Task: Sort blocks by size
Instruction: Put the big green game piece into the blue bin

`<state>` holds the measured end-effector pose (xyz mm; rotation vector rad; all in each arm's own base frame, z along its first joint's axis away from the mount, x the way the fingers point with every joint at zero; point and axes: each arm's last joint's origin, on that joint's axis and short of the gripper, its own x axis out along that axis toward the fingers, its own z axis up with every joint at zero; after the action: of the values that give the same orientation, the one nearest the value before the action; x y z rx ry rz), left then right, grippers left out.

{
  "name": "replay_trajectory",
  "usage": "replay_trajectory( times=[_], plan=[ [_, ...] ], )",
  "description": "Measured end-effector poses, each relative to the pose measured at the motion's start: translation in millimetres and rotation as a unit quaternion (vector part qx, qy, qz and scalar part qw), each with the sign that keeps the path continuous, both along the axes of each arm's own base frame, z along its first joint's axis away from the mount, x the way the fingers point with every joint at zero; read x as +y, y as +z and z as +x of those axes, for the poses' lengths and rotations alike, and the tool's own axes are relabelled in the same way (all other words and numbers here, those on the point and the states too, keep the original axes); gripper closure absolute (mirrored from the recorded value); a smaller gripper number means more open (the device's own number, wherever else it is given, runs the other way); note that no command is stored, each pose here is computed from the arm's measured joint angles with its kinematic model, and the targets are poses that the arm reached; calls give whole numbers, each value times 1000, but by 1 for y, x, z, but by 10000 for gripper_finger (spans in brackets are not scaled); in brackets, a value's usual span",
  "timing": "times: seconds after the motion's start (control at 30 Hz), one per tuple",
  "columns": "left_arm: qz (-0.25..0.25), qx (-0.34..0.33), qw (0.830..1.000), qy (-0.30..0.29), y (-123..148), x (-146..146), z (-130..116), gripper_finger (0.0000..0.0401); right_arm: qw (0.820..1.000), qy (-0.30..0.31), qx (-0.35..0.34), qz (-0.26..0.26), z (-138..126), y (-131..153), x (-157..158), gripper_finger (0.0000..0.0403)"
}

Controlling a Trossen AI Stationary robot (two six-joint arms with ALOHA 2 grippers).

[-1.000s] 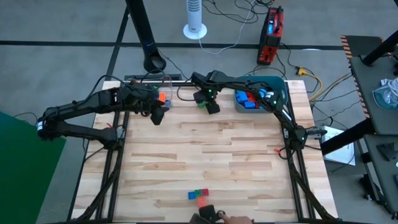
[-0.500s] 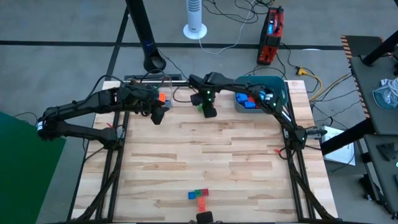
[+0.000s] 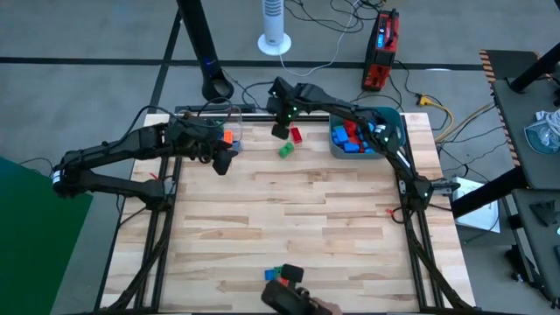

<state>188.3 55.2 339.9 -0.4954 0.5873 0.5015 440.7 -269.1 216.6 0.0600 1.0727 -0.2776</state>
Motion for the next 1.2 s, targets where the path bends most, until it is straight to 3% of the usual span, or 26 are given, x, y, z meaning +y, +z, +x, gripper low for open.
replay_trajectory(
  times=[0.23, 0.7, 0.9, 1.07, 1.2],
  plan=[
    [-10, 4, 1000, 7, -3, 1, 4, 231, 995, 34, 64, 70, 3, -38, 13, 394],
    [-19, 20, 1000, 11, -9, 3, 11, 231, 962, 92, 187, 178, -6, -40, 66, 394],
    [-19, 23, 1000, 9, -11, 4, 13, 231, 982, 54, 127, 132, -7, 4, 64, 394],
    [-23, 21, 1000, 4, -10, 3, 13, 231, 979, -40, 114, 164, -16, 20, 63, 380],
    [-23, 21, 1000, 4, -10, 3, 13, 231, 973, -54, 132, 182, -11, 19, 83, 332]
  ],
)
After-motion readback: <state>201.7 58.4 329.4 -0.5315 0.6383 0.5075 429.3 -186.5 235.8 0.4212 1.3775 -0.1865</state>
